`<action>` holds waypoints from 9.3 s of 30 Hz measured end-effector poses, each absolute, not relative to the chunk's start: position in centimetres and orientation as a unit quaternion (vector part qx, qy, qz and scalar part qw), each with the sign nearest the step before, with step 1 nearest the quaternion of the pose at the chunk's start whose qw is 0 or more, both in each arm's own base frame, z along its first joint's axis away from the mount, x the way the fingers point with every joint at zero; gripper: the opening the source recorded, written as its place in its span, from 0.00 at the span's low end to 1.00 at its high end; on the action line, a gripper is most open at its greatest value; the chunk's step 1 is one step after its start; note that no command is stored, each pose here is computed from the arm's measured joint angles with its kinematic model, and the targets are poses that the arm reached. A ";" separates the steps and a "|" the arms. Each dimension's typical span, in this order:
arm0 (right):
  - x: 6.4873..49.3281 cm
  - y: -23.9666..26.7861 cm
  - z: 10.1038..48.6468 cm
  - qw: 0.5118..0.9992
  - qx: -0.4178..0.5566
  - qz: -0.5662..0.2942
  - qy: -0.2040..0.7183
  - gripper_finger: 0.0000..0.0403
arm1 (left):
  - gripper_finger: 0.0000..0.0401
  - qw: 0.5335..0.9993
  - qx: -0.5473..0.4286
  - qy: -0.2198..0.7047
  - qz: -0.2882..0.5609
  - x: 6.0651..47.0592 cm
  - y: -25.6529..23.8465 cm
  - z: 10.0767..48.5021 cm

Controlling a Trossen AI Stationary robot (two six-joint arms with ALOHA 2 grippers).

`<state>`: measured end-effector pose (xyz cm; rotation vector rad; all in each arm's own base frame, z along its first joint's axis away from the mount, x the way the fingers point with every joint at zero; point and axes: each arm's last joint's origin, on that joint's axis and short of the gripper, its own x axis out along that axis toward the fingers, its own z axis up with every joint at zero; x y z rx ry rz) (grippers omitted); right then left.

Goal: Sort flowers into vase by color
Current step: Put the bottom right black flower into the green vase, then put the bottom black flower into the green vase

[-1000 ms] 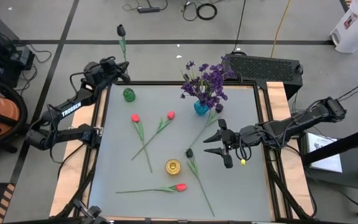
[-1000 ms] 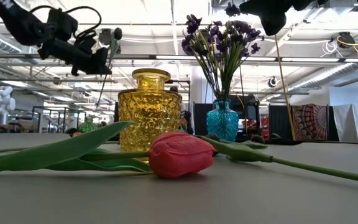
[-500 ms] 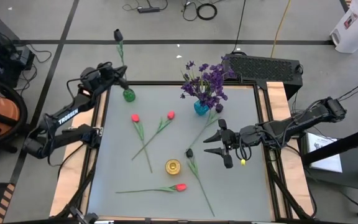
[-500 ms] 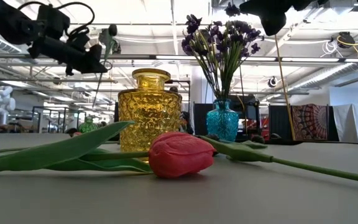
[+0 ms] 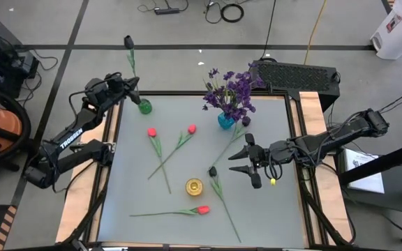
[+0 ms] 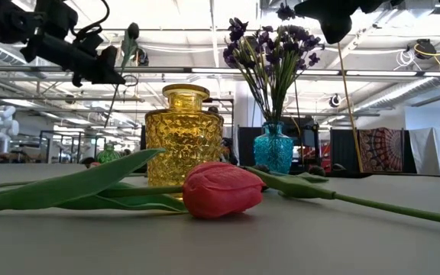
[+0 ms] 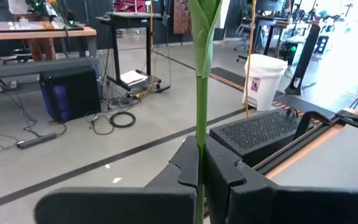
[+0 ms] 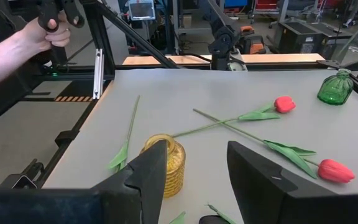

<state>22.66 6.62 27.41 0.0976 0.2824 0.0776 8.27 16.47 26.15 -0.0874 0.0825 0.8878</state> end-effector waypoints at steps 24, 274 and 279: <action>22.7 6.6 27.4 0.988 0.049 0.039 0.141 0.40 | 0.02 0.897 -0.035 0.032 0.440 8.1 16.2 25.0; 26.7 11.7 16.1 0.817 0.456 -0.106 0.336 0.40 | 0.19 0.989 -0.059 0.039 -0.126 17.1 -1.9 21.5; 26.6 12.3 16.3 0.817 0.465 -0.100 0.325 0.40 | 0.19 0.990 -0.059 0.039 -0.126 17.1 -1.9 21.5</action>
